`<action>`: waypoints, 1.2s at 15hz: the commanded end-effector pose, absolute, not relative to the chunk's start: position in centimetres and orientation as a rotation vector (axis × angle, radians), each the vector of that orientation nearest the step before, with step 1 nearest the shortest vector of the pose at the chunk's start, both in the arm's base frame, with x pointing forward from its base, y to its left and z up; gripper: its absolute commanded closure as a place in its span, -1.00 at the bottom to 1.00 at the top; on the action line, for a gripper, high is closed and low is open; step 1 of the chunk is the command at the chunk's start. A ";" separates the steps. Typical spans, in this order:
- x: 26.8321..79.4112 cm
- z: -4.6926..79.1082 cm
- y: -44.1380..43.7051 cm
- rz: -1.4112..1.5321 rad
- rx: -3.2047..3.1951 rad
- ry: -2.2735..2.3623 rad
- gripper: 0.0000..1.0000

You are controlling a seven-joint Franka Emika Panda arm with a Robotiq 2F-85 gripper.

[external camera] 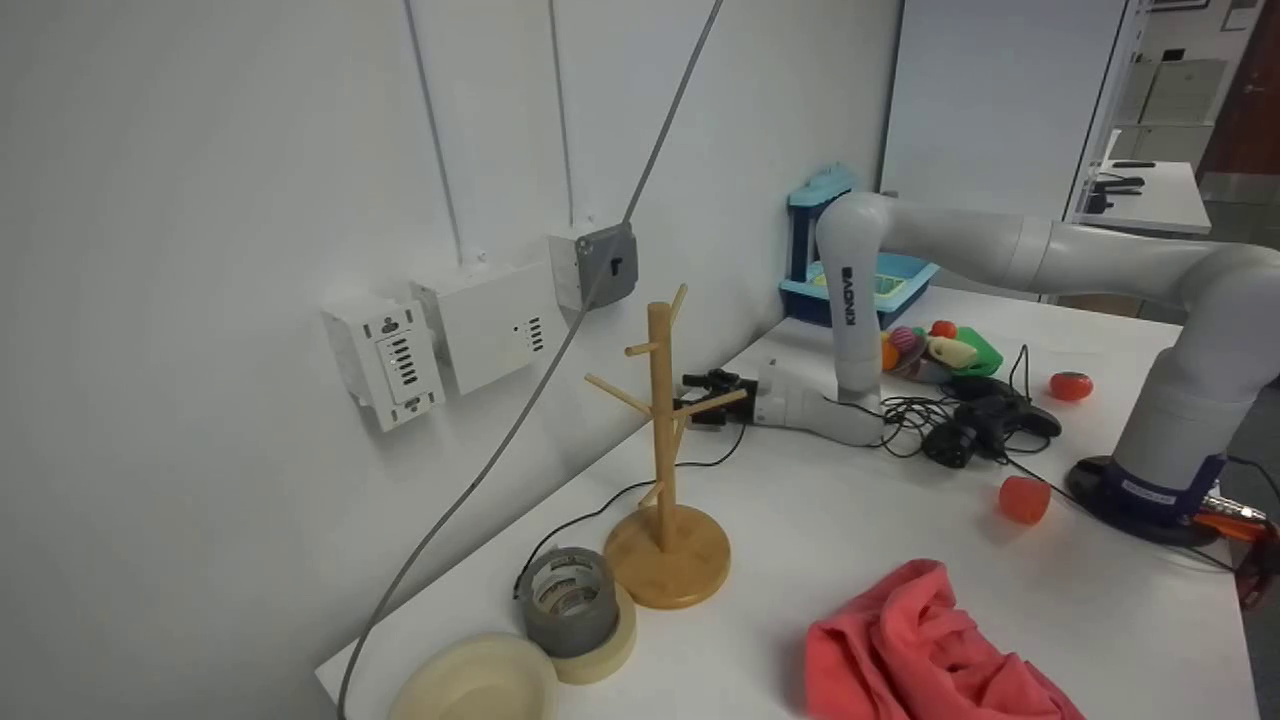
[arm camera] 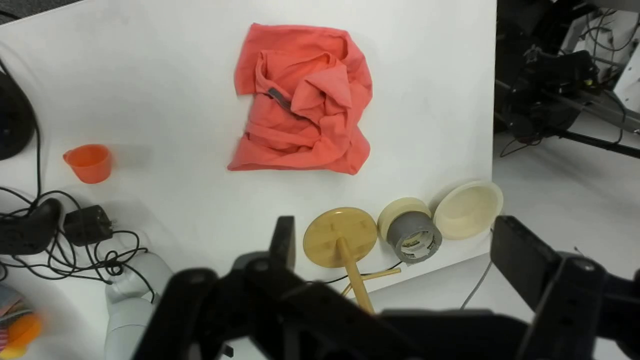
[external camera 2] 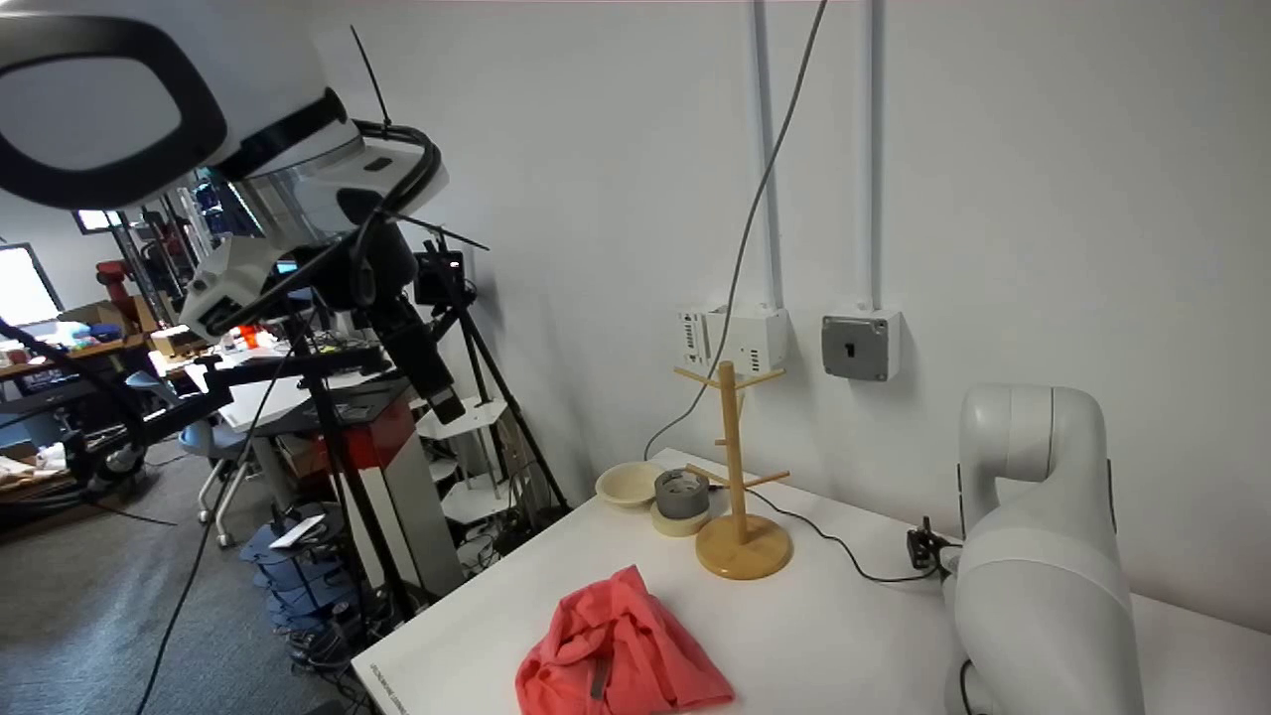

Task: Unfold the cloth and move it to the left

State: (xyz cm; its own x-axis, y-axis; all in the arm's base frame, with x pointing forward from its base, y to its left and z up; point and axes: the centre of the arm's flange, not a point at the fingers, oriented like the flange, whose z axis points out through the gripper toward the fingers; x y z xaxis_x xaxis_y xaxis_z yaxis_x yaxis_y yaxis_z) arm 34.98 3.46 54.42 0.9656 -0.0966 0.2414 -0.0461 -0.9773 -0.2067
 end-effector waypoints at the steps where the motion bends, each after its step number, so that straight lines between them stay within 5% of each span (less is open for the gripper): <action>1: 35.0 54.4 3.5 -0.373 -2.915 0.107 -1.00; 18: 40.0 34.3 5.2 -0.004 -3.087 0.009 -1.00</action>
State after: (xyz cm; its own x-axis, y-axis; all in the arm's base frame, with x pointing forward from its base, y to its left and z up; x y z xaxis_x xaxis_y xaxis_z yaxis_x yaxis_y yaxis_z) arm 37.46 5.52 38.32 0.9988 -0.0325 0.0370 -0.0292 -0.9958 -0.0867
